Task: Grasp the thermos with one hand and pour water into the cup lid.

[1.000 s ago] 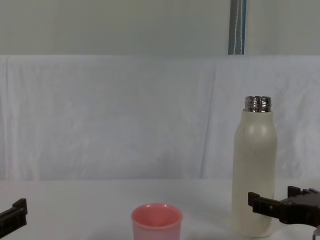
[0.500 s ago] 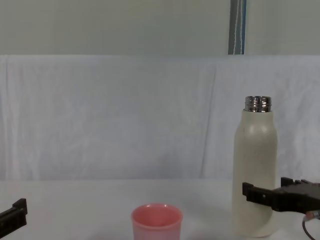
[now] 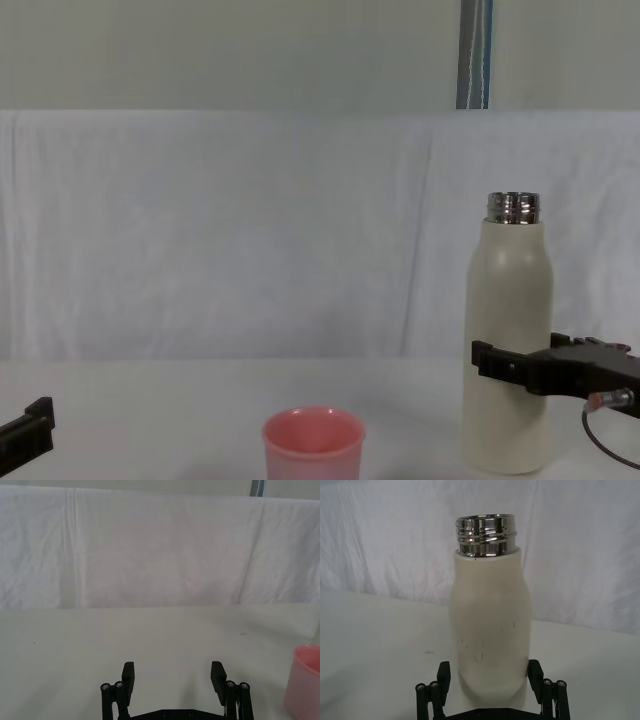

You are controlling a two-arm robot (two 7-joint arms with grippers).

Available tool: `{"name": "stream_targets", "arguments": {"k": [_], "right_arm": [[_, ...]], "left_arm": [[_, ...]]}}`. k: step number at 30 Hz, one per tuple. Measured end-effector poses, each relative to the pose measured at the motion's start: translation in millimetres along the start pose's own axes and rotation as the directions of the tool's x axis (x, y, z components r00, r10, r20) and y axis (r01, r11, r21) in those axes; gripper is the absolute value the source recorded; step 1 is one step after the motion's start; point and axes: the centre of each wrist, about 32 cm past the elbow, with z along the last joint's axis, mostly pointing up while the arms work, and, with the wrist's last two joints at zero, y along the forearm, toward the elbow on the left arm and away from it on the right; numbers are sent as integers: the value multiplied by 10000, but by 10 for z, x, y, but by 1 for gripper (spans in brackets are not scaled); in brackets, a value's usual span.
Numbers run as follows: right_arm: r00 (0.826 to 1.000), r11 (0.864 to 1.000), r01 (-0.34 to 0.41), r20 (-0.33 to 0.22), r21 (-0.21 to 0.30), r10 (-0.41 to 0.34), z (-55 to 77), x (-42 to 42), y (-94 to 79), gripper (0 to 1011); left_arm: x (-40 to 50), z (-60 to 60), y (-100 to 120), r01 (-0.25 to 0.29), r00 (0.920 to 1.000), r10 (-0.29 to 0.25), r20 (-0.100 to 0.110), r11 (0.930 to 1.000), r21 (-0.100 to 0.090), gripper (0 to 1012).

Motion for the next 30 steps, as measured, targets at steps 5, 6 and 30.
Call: {"name": "stream_targets", "arguments": {"k": [5,6,30], "right_arm": [[10000,10000,-3,-33,35,3,5,6,55,1001],[10000,10000,-4,-38,39,4,5,5,63,1001],[9997,9999,165,-178,39,-164,-69,-17,241,1003]], "left_arm": [[0,0,0,0,10000,0,0,10000,1,1001],[0,0,0,0,10000,0,0,10000,0,1001],[0,0,0,0,10000,0,0,10000,0,1001]]}}
